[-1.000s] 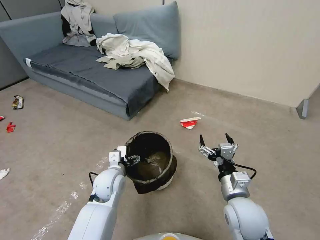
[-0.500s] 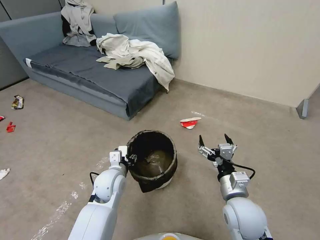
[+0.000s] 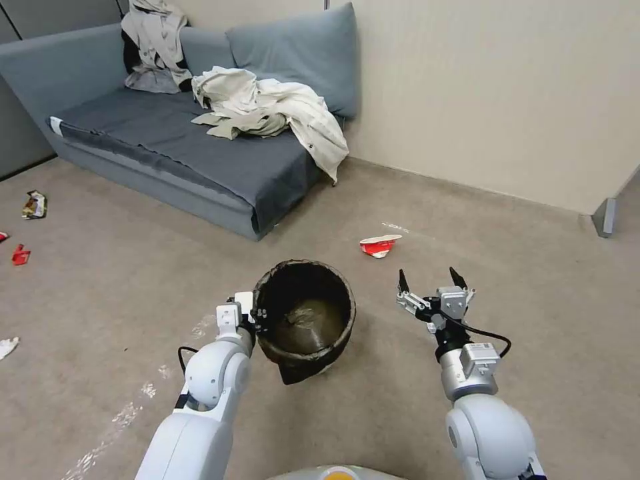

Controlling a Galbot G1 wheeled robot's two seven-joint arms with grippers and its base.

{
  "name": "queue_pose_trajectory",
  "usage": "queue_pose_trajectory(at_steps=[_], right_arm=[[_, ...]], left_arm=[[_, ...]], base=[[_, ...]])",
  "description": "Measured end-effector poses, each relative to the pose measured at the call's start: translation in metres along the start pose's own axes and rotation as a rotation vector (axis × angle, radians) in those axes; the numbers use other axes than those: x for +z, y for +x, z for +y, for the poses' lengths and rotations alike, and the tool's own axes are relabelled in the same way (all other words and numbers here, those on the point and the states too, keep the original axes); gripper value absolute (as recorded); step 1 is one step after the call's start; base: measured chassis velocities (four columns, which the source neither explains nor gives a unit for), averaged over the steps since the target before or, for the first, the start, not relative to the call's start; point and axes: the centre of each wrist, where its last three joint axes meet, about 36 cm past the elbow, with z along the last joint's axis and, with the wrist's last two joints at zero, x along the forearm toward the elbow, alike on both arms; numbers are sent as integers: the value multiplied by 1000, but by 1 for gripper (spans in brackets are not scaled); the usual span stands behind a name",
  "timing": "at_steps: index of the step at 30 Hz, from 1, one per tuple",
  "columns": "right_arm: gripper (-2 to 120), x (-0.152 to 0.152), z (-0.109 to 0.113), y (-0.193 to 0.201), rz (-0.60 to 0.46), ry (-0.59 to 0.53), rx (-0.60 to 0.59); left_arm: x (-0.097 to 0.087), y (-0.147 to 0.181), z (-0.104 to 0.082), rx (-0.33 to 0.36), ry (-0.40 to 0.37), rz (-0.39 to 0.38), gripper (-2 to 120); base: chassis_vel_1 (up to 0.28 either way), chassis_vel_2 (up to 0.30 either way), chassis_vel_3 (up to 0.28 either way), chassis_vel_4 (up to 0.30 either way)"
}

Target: Pick up the trash can from the floor.

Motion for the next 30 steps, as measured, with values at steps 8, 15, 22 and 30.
queue_pose_trajectory(at_steps=[8, 15, 22, 30], right_arm=[[100, -3, -1, 0, -8, -3, 5], [100, -3, -3, 0, -9, -5, 8], [100, -4, -6, 0, -9, -7, 16], [100, -5, -7, 1, -11, -9, 21]], left_arm=[[-17, 35, 3, 56, 52, -108, 2], [-25, 62, 4, 135, 75, -223, 2], [-35, 91, 3, 160, 71, -289, 2], [-39, 104, 1, 172, 70, -324, 2]], base=[[0, 0, 0, 0], [0, 0, 0, 0], [0, 0, 0, 0], [0, 0, 0, 0]])
